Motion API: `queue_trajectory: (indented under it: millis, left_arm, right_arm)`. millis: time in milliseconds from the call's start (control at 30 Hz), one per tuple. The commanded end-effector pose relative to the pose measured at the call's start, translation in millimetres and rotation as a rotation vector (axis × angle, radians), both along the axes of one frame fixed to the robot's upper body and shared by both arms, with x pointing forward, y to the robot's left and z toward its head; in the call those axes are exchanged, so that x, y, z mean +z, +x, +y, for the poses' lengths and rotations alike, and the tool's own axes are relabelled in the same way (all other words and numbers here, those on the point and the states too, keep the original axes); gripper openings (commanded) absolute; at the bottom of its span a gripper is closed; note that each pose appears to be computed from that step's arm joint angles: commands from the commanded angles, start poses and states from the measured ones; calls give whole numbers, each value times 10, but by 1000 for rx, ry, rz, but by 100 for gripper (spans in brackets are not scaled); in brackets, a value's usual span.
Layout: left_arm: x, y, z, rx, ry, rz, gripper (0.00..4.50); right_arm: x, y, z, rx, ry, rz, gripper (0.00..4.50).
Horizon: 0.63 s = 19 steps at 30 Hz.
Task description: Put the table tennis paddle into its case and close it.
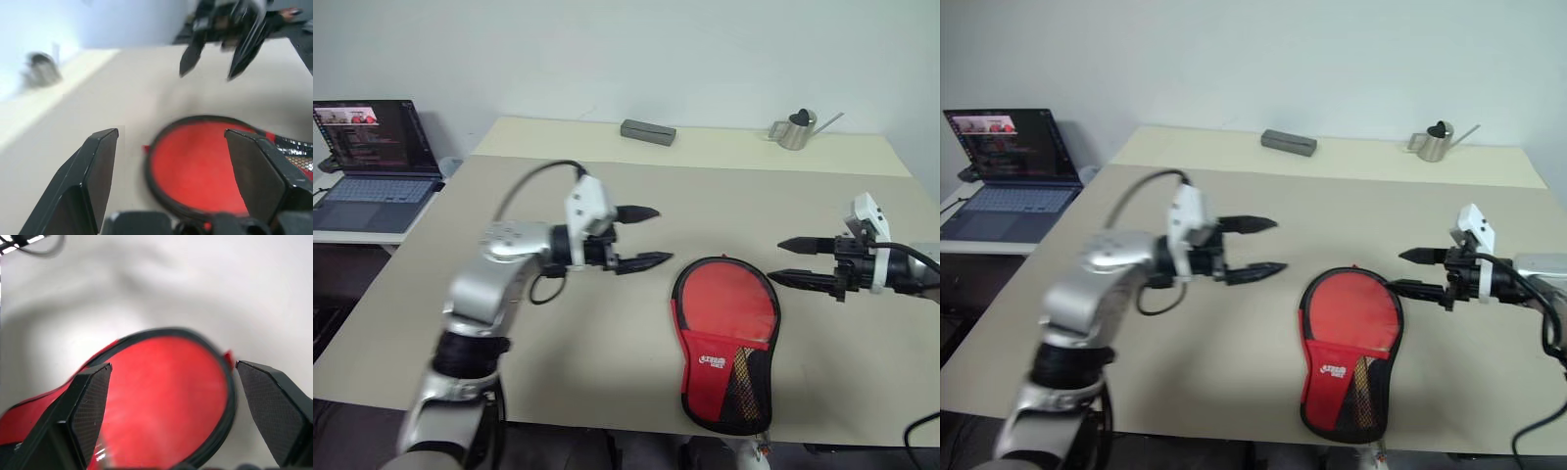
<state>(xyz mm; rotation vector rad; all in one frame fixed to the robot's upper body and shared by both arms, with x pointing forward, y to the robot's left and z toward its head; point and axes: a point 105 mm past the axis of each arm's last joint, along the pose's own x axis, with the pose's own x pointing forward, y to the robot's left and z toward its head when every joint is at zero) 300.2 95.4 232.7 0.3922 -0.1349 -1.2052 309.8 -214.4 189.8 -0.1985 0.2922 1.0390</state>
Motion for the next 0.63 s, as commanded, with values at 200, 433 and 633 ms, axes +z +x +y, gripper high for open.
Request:
queue_trajectory:
  millis: [200, 433, 633]
  left_arm:
    - [-49, -188, 606, 303, 23, 26, 380]
    - [-99, -67, 706, 397, 24, 22, 380]
    - [-220, 144, 652, 395, 23, 44, 380]
  right_arm:
    - [142, 286, -205, 4, 15, -41, 445]
    - [261, 321, -211, 11, -1, -73, 445]
    - [267, 138, -310, -11, -36, -31, 445]
